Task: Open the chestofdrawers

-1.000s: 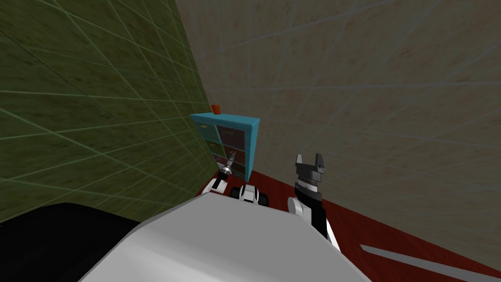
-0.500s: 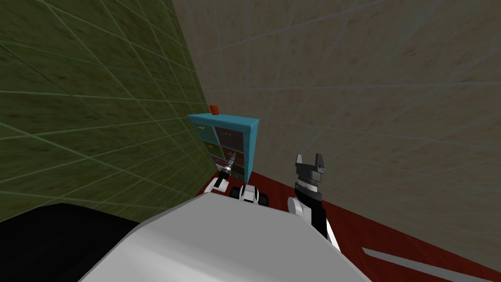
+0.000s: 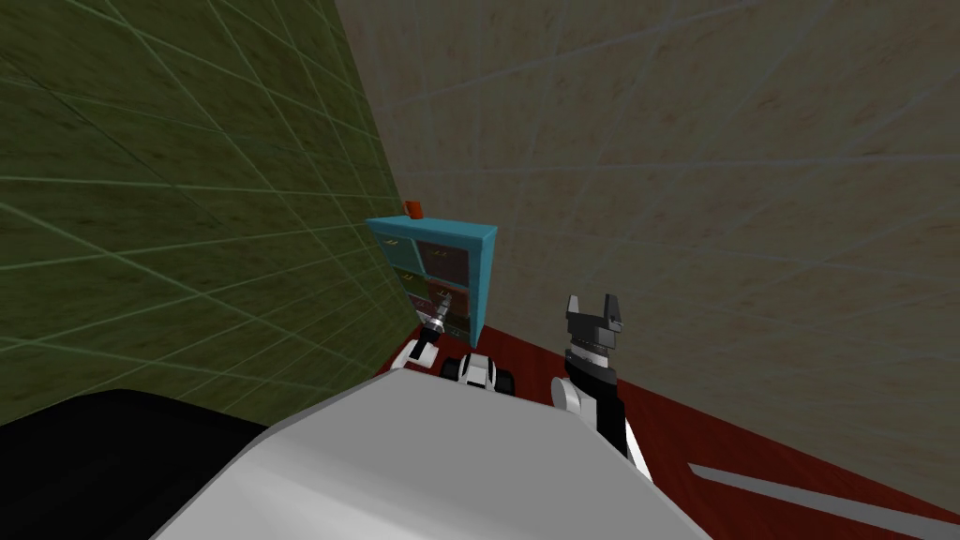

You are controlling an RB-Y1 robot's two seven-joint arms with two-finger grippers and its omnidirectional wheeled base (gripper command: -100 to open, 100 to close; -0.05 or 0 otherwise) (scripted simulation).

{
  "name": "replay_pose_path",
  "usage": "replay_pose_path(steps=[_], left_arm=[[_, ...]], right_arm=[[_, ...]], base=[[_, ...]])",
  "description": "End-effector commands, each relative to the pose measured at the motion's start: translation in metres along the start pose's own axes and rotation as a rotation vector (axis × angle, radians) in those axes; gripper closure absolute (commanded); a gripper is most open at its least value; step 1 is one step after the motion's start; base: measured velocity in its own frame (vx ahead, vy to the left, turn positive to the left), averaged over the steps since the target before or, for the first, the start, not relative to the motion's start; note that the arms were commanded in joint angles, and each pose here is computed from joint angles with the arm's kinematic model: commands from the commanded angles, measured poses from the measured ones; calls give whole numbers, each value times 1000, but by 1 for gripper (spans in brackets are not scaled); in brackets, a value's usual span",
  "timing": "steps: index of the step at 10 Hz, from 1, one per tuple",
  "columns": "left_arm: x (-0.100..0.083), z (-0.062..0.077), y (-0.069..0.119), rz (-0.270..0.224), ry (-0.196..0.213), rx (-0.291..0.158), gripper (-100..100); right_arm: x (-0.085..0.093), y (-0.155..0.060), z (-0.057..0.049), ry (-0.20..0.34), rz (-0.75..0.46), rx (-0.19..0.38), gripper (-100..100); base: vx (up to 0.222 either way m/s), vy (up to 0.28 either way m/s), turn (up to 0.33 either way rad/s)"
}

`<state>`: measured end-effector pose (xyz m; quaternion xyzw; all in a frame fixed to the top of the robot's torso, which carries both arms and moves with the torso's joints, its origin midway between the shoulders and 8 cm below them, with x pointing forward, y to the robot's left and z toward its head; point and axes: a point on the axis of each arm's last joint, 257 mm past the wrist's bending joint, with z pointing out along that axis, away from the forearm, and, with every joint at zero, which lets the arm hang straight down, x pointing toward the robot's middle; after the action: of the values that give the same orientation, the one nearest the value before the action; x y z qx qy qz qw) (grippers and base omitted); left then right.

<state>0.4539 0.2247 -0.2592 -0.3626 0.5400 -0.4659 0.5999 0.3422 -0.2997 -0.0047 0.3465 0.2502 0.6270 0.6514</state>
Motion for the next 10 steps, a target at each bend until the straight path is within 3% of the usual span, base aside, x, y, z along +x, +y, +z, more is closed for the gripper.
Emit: replay_pose_path(steps=[1, 5, 6, 10], left_arm=[[0, -3, 4, 1, 7, -22, 100], [2, -9, 3, -1, 15, -24, 100], [-2, 0, -9, -1, 12, -14, -100], [-10, 11, -29, 2, 9, -15, -100]], right_arm=[[0, 0, 0, 0, 0, 0, 0], [0, 0, 0, 0, 0, 0, 0], [0, 0, 0, 0, 0, 0, 0], [0, 0, 0, 0, 0, 0, 0]], base=[[-217, 50, 14], [-161, 31, 17], [-109, 24, -17], [1, -6, -9]])
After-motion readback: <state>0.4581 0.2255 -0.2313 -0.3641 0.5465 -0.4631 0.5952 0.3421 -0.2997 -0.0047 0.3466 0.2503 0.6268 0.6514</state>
